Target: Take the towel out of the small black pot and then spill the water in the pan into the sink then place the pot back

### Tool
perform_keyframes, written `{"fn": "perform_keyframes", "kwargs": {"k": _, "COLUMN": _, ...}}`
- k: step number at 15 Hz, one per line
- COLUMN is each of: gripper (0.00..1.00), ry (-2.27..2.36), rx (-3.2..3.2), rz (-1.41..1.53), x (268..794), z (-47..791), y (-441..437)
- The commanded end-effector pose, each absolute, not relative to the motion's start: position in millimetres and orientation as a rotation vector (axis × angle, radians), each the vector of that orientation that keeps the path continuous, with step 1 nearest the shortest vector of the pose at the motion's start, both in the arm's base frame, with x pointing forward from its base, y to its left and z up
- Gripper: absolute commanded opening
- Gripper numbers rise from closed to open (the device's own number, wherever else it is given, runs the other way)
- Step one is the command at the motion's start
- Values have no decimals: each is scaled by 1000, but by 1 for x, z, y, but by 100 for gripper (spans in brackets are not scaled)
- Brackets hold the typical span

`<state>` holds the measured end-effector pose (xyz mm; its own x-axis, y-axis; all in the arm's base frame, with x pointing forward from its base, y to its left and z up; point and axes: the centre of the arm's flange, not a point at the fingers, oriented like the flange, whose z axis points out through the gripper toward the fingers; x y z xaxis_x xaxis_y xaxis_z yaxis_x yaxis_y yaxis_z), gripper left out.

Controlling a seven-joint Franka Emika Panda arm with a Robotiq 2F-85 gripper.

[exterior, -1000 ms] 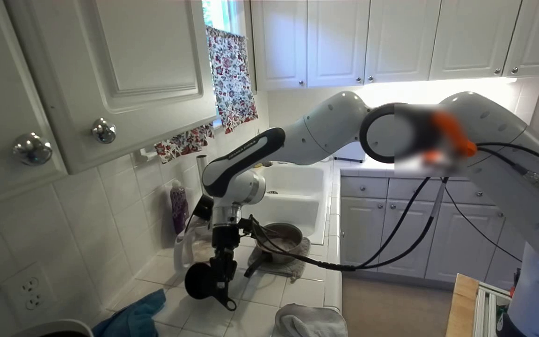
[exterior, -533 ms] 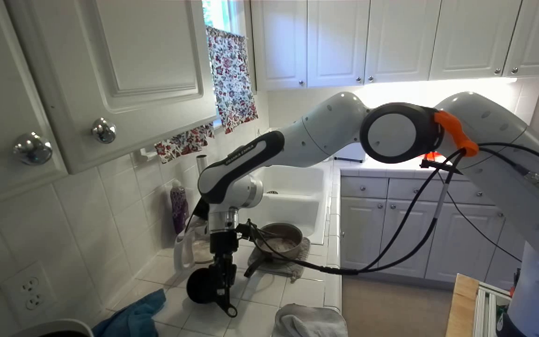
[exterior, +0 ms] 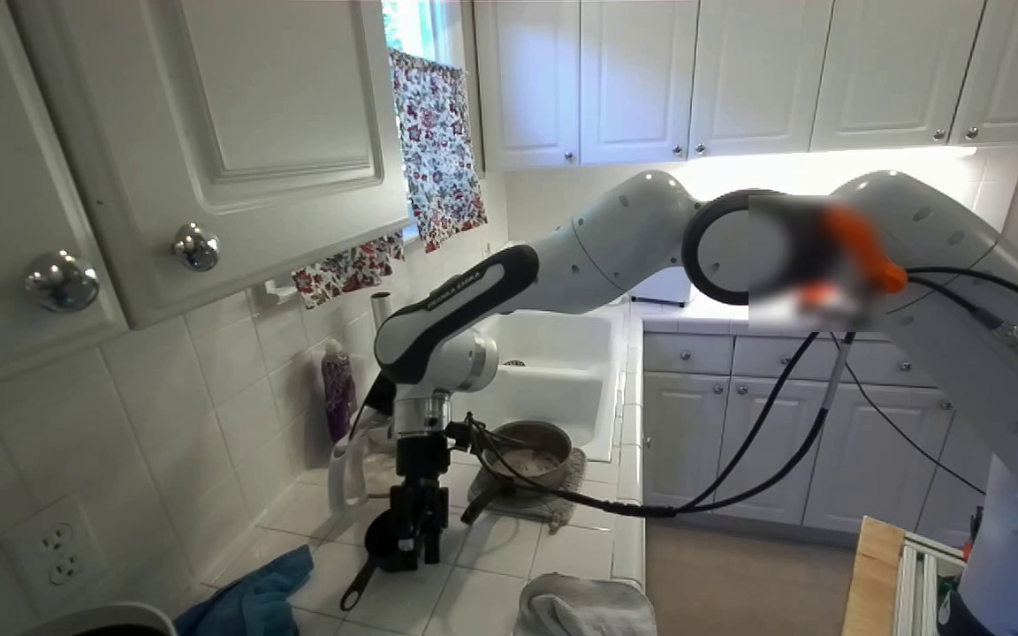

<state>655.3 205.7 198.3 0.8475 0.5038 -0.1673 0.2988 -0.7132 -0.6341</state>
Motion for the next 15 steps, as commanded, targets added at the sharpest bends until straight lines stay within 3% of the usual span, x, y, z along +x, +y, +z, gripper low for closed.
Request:
{"fn": "perform_keyframes", "kwargs": {"k": 1, "gripper": 100, "ry": -523, "rx": -2493, "rz": 384, "x": 632, "z": 207, "y": 203}}
{"fn": "perform_keyframes", "kwargs": {"k": 15, "gripper": 100, "ry": -686, "rx": -2746, "rz": 128, "x": 571, "z": 299, "y": 154}}
